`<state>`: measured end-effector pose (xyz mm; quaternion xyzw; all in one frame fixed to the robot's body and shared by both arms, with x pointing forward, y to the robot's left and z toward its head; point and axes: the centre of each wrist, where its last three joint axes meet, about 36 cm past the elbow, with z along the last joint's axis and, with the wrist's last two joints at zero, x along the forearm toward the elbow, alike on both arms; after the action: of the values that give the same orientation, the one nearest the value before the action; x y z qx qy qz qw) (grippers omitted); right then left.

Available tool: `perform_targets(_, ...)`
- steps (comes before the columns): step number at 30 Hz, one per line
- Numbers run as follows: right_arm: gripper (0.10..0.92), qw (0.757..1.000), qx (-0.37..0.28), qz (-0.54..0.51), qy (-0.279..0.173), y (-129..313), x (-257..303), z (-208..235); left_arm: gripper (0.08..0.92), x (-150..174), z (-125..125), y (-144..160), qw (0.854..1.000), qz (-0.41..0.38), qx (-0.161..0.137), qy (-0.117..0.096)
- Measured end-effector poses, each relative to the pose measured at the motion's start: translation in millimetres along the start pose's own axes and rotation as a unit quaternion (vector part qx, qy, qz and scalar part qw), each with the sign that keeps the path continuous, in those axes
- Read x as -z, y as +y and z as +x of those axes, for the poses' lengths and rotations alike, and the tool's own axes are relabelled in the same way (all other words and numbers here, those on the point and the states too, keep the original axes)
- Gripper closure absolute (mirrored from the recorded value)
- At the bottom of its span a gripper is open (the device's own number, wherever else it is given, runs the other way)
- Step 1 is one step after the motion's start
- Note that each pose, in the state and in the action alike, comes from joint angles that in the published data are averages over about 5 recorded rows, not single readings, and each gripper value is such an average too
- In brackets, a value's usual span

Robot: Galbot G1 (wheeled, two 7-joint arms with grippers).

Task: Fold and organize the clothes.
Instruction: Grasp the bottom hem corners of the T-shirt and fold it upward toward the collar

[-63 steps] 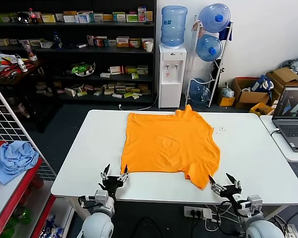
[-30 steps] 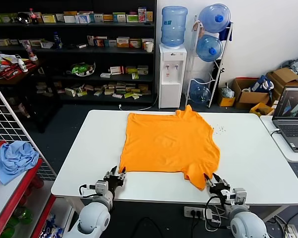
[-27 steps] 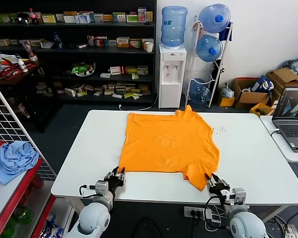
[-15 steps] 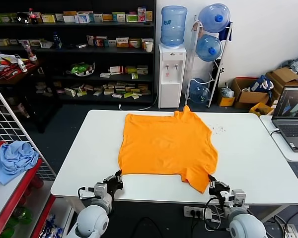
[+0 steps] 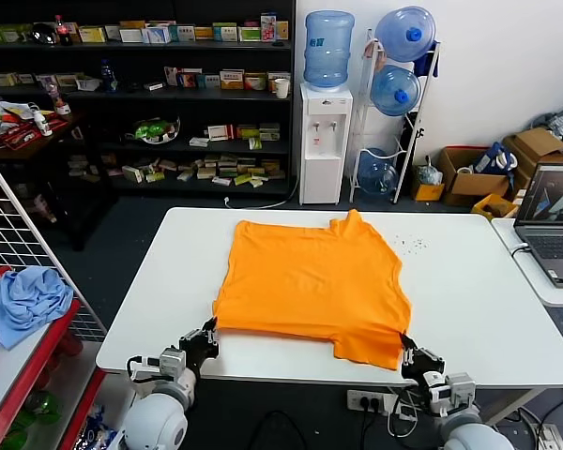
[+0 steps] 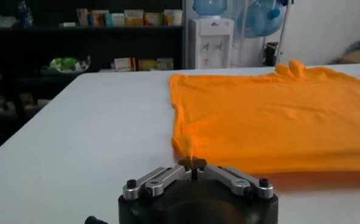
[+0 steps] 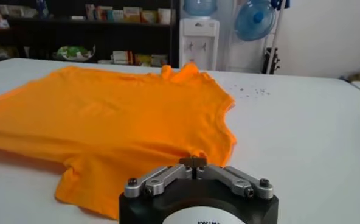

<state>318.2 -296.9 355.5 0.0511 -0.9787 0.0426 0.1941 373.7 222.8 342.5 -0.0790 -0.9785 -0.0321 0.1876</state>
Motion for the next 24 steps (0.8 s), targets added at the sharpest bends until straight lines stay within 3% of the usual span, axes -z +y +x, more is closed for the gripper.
perform_targets(6,0.897,0.999,-0.004,0.023,-0.04,-2.7,2.1,-15.5,0.904,2.4,-5.0,-3.6,0.999,-0.024,-0.001,-0.038)
perform_targets(12,0.897,0.996,-0.013,0.038,-0.076,-13.0,4.7,-48.4,0.904,2.7,-25.0,-9.1,0.997,-0.042,0.004,-0.068)
perform_targets(24,0.897,0.995,-0.022,0.046,-0.087,-37.6,14.7,-115.5,0.904,15.1,-79.1,-7.7,0.993,-0.069,0.01,-0.093)
